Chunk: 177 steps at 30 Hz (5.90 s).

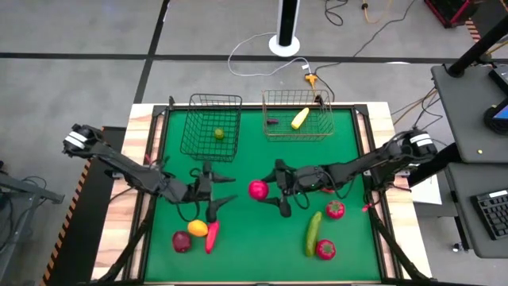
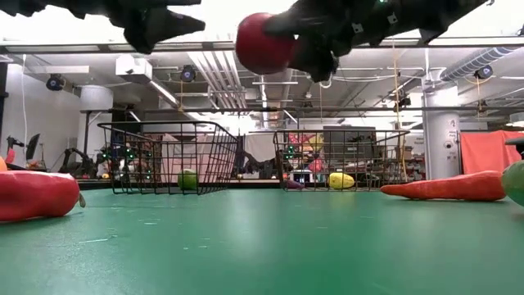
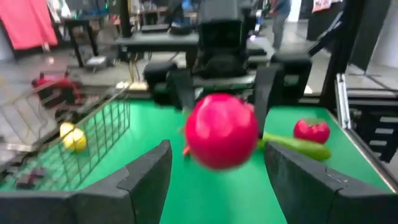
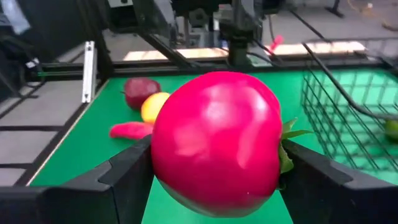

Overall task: Sort produce into baskets
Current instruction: Put the top tomato into the black wire basket, then put the carrot into the gold wire basket

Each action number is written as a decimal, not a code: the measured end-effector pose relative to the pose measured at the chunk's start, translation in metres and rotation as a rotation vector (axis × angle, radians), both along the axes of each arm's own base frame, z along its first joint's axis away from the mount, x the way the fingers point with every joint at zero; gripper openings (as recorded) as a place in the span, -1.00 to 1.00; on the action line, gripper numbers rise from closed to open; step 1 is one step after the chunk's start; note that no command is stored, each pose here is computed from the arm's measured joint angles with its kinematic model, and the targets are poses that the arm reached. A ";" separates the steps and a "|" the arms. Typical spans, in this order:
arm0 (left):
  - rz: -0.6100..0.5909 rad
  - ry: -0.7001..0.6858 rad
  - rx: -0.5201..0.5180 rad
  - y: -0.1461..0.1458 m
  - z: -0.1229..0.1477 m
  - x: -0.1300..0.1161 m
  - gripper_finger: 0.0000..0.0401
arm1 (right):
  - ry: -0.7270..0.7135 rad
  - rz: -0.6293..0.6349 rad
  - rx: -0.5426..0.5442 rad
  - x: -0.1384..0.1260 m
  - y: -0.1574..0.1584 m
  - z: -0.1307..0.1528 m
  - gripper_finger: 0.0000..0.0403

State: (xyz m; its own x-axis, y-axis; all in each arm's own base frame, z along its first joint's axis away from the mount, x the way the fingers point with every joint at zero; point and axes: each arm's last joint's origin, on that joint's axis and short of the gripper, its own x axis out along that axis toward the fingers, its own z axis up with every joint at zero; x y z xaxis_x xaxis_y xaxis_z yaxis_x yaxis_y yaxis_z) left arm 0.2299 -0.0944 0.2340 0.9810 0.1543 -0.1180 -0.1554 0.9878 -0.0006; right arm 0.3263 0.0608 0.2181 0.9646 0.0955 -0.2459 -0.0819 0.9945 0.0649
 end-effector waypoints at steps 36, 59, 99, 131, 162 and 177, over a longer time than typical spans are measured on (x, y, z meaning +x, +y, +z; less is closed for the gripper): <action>0.077 -0.016 0.037 -0.011 -0.031 0.055 0.44 | -0.029 0.022 -0.002 0.002 0.001 0.001 0.41; 0.077 -0.003 0.100 -0.008 -0.027 0.055 0.04 | -0.031 0.012 0.024 0.001 -0.001 0.003 0.75; 0.668 0.912 -0.198 0.238 0.062 -0.008 0.09 | -0.007 -0.112 0.011 -0.021 -0.012 0.031 0.79; 0.735 1.154 -0.162 0.287 0.014 0.028 0.42 | 0.044 -0.121 0.030 -0.022 -0.012 0.026 0.79; 0.441 0.721 -0.088 0.136 0.069 0.012 0.45 | 0.648 -0.418 0.117 -0.042 -0.019 0.045 0.79; 0.158 0.285 -0.098 0.044 0.079 -0.027 0.45 | 1.146 -0.432 0.112 -0.086 -0.022 0.012 0.67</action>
State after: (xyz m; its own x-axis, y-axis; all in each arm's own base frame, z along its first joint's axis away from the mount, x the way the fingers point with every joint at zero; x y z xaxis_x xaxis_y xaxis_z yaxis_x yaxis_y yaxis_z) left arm 0.2029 -0.0508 0.3128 0.8716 0.2759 -0.4053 -0.3137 0.9491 -0.0287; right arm 0.2407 0.0385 0.2299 0.1540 -0.1032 -0.9827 0.4130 0.9102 -0.0308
